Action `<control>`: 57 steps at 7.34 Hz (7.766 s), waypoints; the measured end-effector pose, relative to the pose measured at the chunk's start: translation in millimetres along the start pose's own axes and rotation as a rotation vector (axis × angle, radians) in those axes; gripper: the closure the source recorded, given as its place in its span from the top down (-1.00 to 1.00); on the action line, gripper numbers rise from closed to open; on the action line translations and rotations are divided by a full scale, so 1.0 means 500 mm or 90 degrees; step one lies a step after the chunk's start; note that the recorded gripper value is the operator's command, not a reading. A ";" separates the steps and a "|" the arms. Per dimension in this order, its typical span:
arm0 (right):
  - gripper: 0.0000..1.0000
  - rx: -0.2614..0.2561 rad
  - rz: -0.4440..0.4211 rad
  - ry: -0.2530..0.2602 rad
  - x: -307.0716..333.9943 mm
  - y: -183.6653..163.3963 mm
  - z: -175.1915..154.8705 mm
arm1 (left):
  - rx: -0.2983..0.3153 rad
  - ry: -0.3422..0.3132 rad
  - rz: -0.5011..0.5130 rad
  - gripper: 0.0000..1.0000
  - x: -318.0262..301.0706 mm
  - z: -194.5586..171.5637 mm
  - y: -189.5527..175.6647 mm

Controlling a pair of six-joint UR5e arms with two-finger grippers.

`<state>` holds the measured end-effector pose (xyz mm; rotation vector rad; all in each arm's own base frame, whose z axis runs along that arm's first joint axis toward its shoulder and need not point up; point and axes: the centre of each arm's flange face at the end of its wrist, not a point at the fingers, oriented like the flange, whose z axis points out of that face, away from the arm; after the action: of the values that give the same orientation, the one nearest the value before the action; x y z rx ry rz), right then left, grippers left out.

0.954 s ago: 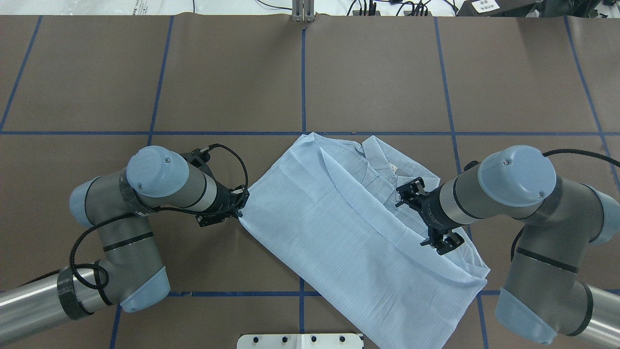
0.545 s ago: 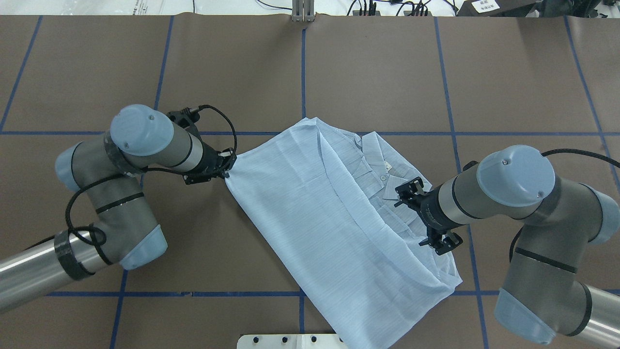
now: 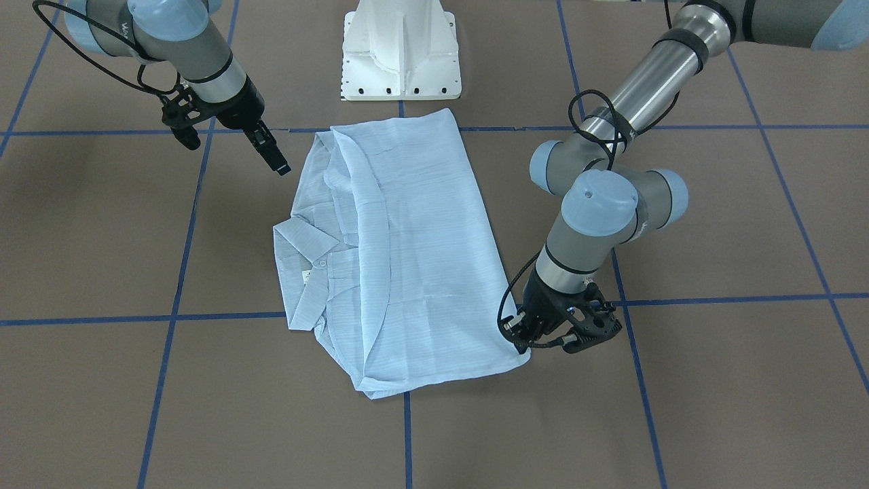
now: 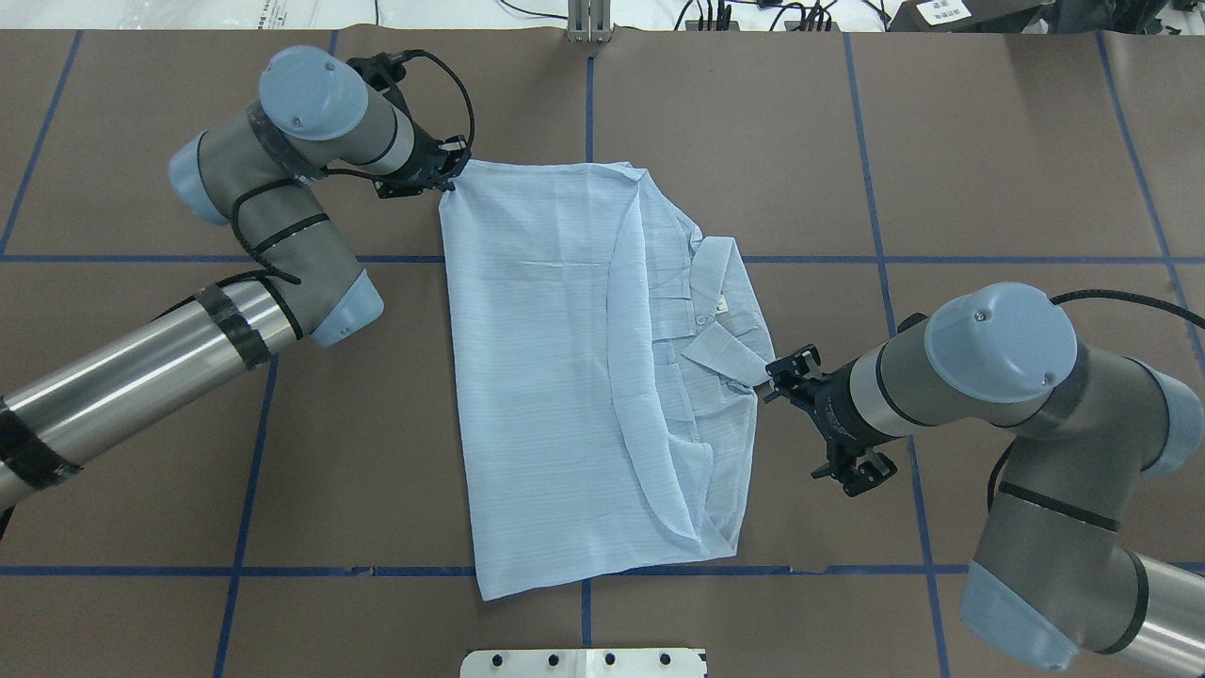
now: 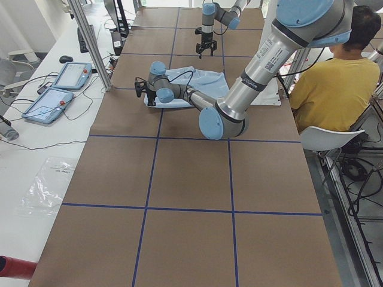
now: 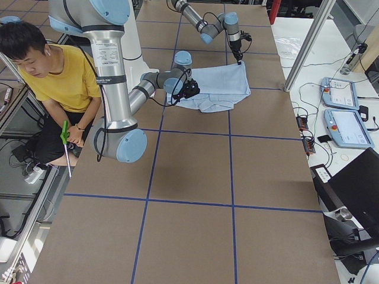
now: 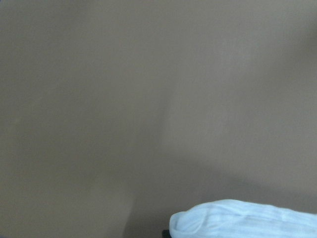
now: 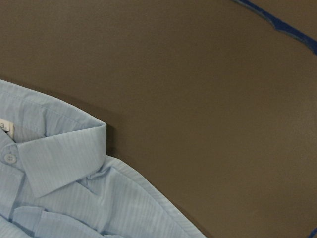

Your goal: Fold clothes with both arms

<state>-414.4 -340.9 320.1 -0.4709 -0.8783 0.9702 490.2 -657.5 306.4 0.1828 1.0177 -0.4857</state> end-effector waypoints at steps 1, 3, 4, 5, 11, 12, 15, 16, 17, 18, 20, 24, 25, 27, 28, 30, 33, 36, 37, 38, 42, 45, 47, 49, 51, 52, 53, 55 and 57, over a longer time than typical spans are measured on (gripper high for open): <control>1.00 -0.004 -0.003 -0.005 -0.009 0.010 -0.003 | 0.014 0.014 0.002 0.98 0.031 0.014 -0.028; 1.00 -0.004 -0.016 -0.031 -0.043 0.040 -0.001 | 0.026 0.028 0.006 1.00 0.056 0.013 -0.047; 1.00 -0.003 -0.027 -0.041 -0.066 0.068 0.014 | 0.016 0.044 0.012 1.00 0.045 -0.012 -0.040; 1.00 -0.003 -0.039 -0.056 -0.085 0.104 0.023 | -0.011 0.069 0.032 1.00 0.005 -0.053 -0.018; 1.00 0.034 -0.512 0.030 -0.075 0.319 0.099 | -0.022 0.120 0.160 1.00 -0.273 -0.280 0.036; 1.00 0.053 -0.602 0.065 -0.093 0.338 0.126 | -0.016 0.112 0.174 1.00 -0.304 -0.287 0.030; 1.00 0.108 -0.751 0.157 -0.154 0.384 0.169 | -0.009 0.102 0.185 1.00 -0.332 -0.292 0.022; 1.00 0.123 -0.784 0.182 -0.165 0.383 0.190 | -0.008 0.101 0.184 1.00 -0.334 -0.292 0.022; 1.00 0.136 -0.813 0.206 -0.177 0.381 0.215 | -0.008 0.100 0.183 1.00 -0.337 -0.291 0.022; 1.00 0.145 -0.829 0.223 -0.185 0.379 0.234 | -0.008 0.098 0.182 1.00 -0.341 -0.291 0.022; 1.00 0.160 -0.842 0.245 -0.196 0.372 0.261 | -0.008 0.098 0.179 1.00 -0.343 -0.291 0.022; 1.00 0.175 -0.839 0.300 -0.209 0.312 0.233 | -0.007 0.099 0.177 1.00 -0.342 -0.295 0.024; 1.00 0.177 -0.838 0.308 -0.197 0.289 0.219 | -0.007 0.101 0.177 1.00 -0.342 -0.297 0.025; 1.00 0.181 -0.833 0.317 -0.132 0.213 0.187 | -0.005 0.105 0.178 1.00 -0.338 -0.305 0.027; 1.00 0.182 -0.830 0.323 -0.087 0.167 0.162 | -0.004 0.107 0.178 1.00 -0.336 -0.309 0.028; 1.00 0.183 -0.824 0.334 -0.040 0.139 0.118 | -0.003 0.111 0.179 1.00 -0.332 -0.316 0.030; 1.00 0.182 -0.655 0.243 -0.033 0.213 0.114 | -0.003 0.114 0.180 1.00 -0.338 -0.328 0.037; 1.00 0.125 -0.405 0.088 0.002 0.306 0.147 | -0.008 0.110 0.182 1.00 -0.344 -0.326 0.047; 0.99 0.106 -0.327 0.055 0.018 0.311 0.154 | -0.012 0.106 0.182 1.00 -0.347 -0.318 0.049; 0.96 0.091 -0.250 0.032 0.037 0.310 0.163 | -0.015 0.104 0.182 1.00 -0.348 -0.314 0.051; 0.66 0.101 -0.025 -0.009 0.056 0.292 0.185 | -0.030 0.114 0.156 1.00 -0.335 -0.320 0.060; 0.62 0.110 -0.004 -0.008 0.058 0.286 0.197 | -0.042 0.120 0.113 1.00 -0.325 -0.326 0.063; 0.55 0.110 -0.004 -0.003 0.061 0.286 0.201 | -0.042 0.121 0.110 1.00 -0.323 -0.327 0.064; 0.53 0.110 -0.006 0.001 0.067 0.287 0.204 | -0.041 0.121 0.109 1.00 -0.323 -0.328 0.063; -0.99 0.111 -0.006 0.004 0.069 0.288 0.203 | -0.040 0.122 0.109 1.00 -0.322 -0.329 0.062; -1.00 0.110 -0.005 0.003 0.069 0.289 0.201 | -0.039 0.123 0.109 1.00 -0.322 -0.330 0.062; -1.00 0.109 -0.005 0.003 0.069 0.290 0.200 | -0.039 0.123 0.109 1.00 -0.321 -0.331 0.062; -1.00 0.103 -0.006 0.003 0.068 0.294 0.192 | -0.037 0.123 0.108 1.00 -0.321 -0.332 0.062; -1.00 0.085 -0.003 0.008 0.068 0.298 0.171 | -0.037 0.127 0.109 0.99 -0.318 -0.338 0.065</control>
<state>-550.9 -238.7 280.6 -0.3611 -0.7973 1.0125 306.9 -518.8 351.0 0.2676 1.1981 -0.2855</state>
